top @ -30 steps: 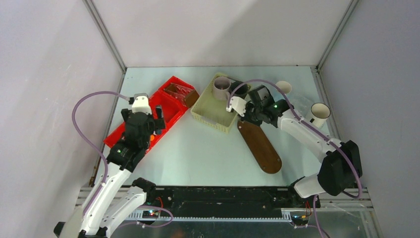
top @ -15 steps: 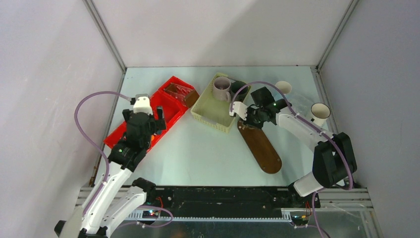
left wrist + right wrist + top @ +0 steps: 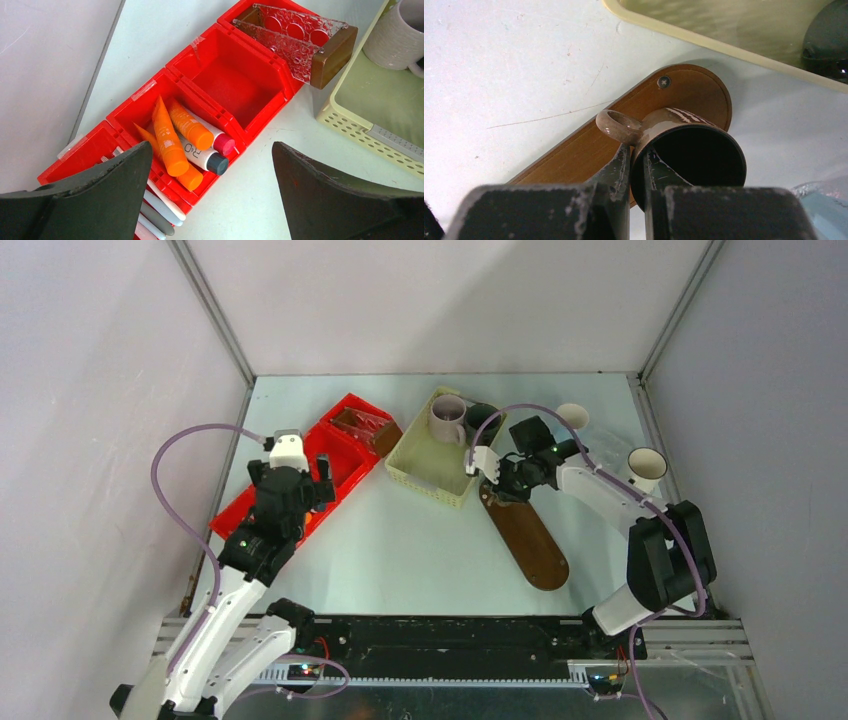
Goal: Prepare toiletry sets of a toothbrush and toothpaste on the tray
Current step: Place the cup on the tray.
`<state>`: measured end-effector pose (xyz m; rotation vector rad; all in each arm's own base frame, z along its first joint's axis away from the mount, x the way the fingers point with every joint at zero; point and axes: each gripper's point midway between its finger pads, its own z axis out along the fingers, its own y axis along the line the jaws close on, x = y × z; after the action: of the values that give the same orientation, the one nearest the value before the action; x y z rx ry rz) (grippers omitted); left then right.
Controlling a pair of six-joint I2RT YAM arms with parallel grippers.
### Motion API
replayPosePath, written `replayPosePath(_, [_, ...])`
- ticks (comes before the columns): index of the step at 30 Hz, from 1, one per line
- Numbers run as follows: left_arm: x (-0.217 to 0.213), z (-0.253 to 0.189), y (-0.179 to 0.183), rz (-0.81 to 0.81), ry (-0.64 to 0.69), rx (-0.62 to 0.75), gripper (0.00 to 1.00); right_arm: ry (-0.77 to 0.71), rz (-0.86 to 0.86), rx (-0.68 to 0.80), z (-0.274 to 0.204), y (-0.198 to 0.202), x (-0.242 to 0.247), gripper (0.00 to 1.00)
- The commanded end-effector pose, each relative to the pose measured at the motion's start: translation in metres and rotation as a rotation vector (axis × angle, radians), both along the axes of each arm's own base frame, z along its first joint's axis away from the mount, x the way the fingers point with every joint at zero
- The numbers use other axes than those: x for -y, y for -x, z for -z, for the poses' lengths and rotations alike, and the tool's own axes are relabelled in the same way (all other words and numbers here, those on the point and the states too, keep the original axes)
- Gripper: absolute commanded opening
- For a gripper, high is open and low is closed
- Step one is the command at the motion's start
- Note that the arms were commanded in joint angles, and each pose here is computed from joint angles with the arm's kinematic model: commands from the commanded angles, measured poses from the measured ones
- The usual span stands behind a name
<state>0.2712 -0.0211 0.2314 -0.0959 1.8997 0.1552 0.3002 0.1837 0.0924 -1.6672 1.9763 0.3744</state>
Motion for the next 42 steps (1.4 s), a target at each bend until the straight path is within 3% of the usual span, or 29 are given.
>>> replayPosePath(1, [0.001,-0.008,-0.005,0.006,0.004,0.033,0.97,-0.033,-0.020,0.020,0.000,-0.009,-0.006,0.08])
replayPosePath(20, [0.000,-0.008,-0.005,0.004,0.001,0.033,0.97,-0.072,0.003,0.041,0.001,-0.023,-0.011,0.12])
replayPosePath(30, [0.002,-0.008,-0.005,0.011,0.003,0.031,0.96,-0.089,0.002,0.056,-0.015,-0.023,-0.014,0.39])
replayPosePath(36, [0.003,-0.008,-0.005,0.016,0.005,0.032,0.97,-0.157,0.012,0.149,-0.061,-0.025,-0.020,0.53])
replayPosePath(42, [0.003,-0.008,-0.005,0.021,0.007,0.032,0.97,-0.246,0.138,0.255,-0.113,-0.043,-0.020,0.65])
